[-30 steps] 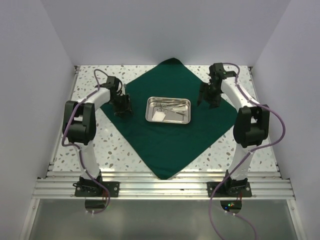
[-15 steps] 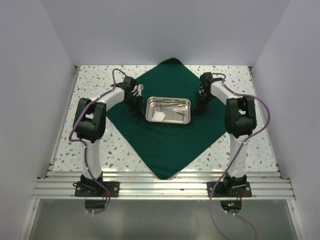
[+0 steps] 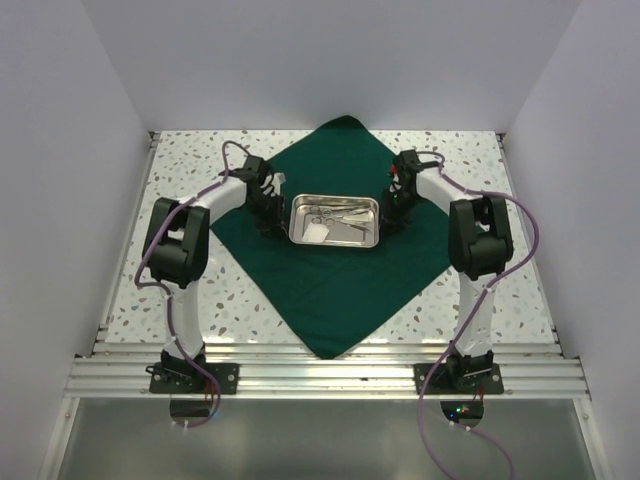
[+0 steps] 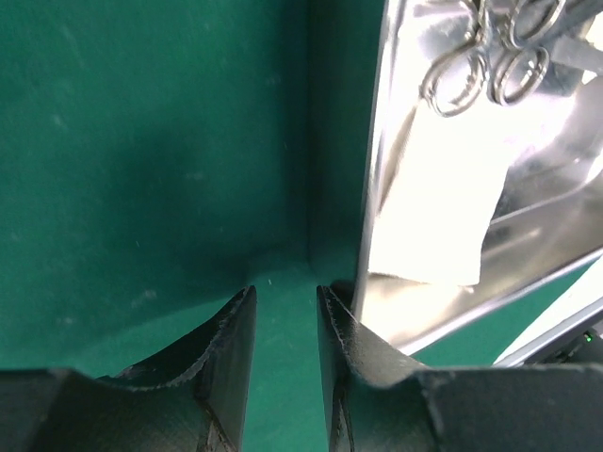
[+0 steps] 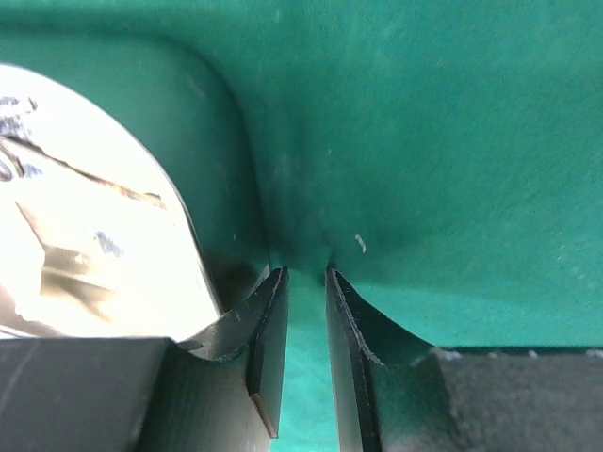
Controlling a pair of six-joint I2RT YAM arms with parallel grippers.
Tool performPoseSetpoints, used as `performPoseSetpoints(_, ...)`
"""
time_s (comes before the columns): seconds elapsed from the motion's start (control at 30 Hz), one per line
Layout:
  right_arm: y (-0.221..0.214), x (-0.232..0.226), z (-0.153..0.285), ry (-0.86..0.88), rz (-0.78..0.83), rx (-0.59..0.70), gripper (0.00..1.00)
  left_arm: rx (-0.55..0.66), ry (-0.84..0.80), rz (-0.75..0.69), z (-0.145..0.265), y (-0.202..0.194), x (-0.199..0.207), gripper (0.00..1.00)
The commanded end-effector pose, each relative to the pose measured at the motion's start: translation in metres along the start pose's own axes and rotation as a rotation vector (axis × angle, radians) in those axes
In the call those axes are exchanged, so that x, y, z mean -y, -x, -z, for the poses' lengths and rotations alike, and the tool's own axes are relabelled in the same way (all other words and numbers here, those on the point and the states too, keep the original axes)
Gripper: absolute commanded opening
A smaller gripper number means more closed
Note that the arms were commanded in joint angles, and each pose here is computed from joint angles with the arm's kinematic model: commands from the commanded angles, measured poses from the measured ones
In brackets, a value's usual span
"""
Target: Prepare the surgical pack
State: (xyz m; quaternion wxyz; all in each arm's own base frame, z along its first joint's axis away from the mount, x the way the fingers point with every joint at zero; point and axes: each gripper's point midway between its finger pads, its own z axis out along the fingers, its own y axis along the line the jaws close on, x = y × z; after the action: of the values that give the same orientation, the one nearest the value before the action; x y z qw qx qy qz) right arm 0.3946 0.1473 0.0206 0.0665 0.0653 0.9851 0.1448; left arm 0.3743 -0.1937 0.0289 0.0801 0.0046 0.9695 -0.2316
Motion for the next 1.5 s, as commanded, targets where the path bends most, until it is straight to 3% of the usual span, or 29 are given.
performPoseSetpoints(0.0, -0.003, -0.025, 0.023, 0.092, 0.023, 0.030, 0.27, 0.039, -0.069, -0.043, 0.023, 0.001, 0.025, 0.36)
performPoseSetpoints(0.37, -0.007, -0.025, 0.026, 0.057, 0.044, 0.043, 0.27, 0.064, -0.016, -0.060, 0.028, 0.006, 0.016, 0.36)
performPoseSetpoints(0.63, 0.005, -0.027, 0.031, 0.042, 0.061, 0.062, 0.29, 0.072, -0.087, -0.087, 0.027, 0.019, 0.034, 0.34)
performPoseSetpoints(1.0, -0.012, -0.058, 0.029, 0.100, 0.094, 0.046, 0.28, 0.046, -0.112, -0.104, 0.029, -0.002, 0.038, 0.33)
performPoseSetpoints(1.37, -0.017, -0.052, 0.029, 0.075, 0.091, 0.041, 0.29, 0.038, -0.094, -0.099, 0.029, -0.008, 0.032, 0.33)
performPoseSetpoints(1.47, -0.016, -0.040, 0.035, 0.013, 0.081, 0.060, 0.29, 0.047, -0.036, -0.083, 0.031, -0.006, 0.023, 0.43)
